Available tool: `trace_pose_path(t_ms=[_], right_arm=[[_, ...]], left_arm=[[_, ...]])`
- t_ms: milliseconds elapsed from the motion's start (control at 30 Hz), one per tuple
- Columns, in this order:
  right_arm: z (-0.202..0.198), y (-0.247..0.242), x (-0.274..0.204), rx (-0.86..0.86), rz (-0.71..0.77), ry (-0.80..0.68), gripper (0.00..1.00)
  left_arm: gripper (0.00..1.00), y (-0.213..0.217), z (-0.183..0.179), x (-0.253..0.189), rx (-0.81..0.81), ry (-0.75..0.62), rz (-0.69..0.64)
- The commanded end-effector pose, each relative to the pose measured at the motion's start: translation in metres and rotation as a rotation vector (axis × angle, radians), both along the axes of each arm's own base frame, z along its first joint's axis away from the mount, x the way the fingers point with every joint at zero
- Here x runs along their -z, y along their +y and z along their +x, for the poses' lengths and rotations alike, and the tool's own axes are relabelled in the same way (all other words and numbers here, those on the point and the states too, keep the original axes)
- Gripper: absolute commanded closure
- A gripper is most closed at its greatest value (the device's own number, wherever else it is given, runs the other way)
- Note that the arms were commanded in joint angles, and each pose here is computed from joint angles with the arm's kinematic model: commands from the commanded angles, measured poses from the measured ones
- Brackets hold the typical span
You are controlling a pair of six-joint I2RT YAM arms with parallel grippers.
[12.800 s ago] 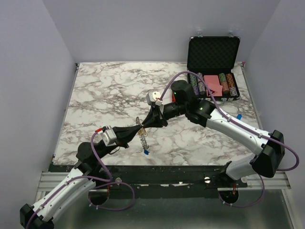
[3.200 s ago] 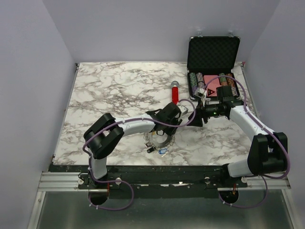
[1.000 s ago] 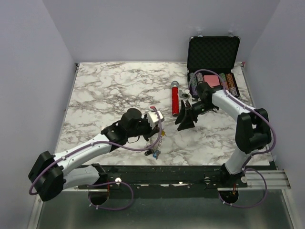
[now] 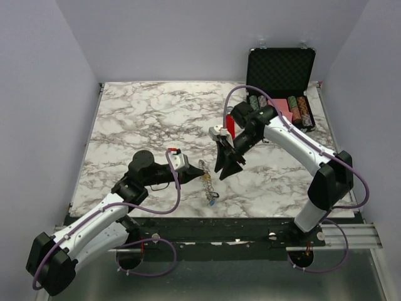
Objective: Put the keys on the keyring
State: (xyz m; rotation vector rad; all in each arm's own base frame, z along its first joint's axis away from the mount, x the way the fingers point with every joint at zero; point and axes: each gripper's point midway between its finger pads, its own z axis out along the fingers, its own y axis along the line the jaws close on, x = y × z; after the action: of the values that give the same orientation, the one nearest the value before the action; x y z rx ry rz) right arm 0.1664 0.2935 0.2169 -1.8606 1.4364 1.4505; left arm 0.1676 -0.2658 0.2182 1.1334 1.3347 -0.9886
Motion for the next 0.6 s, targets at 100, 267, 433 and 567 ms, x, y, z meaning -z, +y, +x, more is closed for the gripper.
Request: trace_pose_path(t_ms=[100,267,433,567], right_arm=[[-0.007,0.01,-0.002,0.031,-0.019,0.068,0.52],[0.004,0.015,-0.002,0.074,-0.045,0.058,0.53],[0.011,0.017,-0.004,0.093,-0.058,0.043,0.55],[0.01,0.019,-0.007,0.092,-0.057,0.046,0.58]], left_arm=[[1.0,0.0,-0.012,-0.026,0.06,-0.023,-0.126],[1.0,0.0,-0.012,-0.026,0.064,-0.005,-0.135],[1.0,-0.001,-0.011,-0.027,0.065,0.014,-0.143],[1.0,0.0,-0.009,-0.027,0.05,0.043,-0.146]])
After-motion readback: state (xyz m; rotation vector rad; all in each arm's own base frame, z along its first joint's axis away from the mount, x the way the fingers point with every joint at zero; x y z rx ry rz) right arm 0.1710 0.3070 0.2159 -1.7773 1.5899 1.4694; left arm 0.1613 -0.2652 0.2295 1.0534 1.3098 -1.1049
